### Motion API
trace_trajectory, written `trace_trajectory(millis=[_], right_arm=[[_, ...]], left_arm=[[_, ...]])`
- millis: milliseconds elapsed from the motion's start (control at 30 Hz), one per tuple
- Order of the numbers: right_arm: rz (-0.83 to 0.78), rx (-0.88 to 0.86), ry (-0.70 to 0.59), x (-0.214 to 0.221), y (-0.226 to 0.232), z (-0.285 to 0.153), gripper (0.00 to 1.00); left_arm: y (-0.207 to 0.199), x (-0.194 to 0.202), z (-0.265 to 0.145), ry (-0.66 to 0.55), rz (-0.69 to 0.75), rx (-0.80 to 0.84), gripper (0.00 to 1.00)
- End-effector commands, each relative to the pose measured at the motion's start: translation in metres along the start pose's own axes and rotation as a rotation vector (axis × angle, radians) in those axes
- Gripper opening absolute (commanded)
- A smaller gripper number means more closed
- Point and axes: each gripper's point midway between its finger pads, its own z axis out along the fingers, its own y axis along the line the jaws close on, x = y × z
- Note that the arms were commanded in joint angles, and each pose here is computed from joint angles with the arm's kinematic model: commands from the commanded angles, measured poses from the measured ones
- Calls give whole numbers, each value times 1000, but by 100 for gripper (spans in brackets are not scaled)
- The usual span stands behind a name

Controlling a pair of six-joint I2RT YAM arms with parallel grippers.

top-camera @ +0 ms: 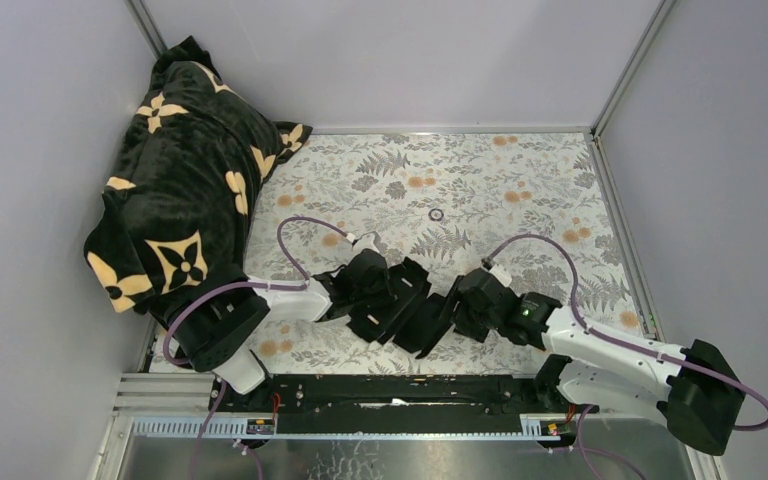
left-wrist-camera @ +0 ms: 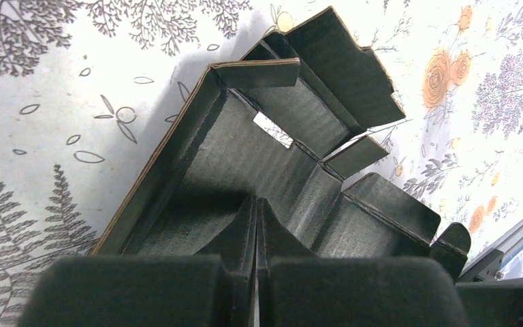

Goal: Fold the paper box
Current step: Fold the paper box at the center of the board.

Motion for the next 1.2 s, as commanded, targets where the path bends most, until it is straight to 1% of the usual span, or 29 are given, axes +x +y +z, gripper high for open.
trace_trajectory(millis=[0,167,300,367,600,733,767,800,967,1067,1167], right_arm=[[104,23,-63,3,-2,6,69],[157,18,-102,13,0,13,67],[212,-29,-154,8,3,19,57],[239,-43,-169,6,3,22,54],[248,-56,-193,4,10,35,53],[246,-68,-201,3,17,41,49],[242,-62,-207,2,16,42,47],[236,-63,-213,0,18,42,43],[186,-42,-241,-8,17,37,19],[137,-26,-259,-18,15,30,13],[52,19,-249,-34,13,21,7]], left_arm=[[19,16,9,45,15,-59,0],[18,17,9,51,14,-49,0],[19,20,9,59,18,-45,0],[20,21,9,63,22,-46,0],[22,23,10,67,23,-49,0],[22,23,10,67,20,-50,0],[23,24,10,69,21,-51,0],[23,24,10,69,21,-53,0],[19,23,9,70,20,-42,0],[12,19,5,68,23,-22,0],[-6,9,-6,59,28,28,0]])
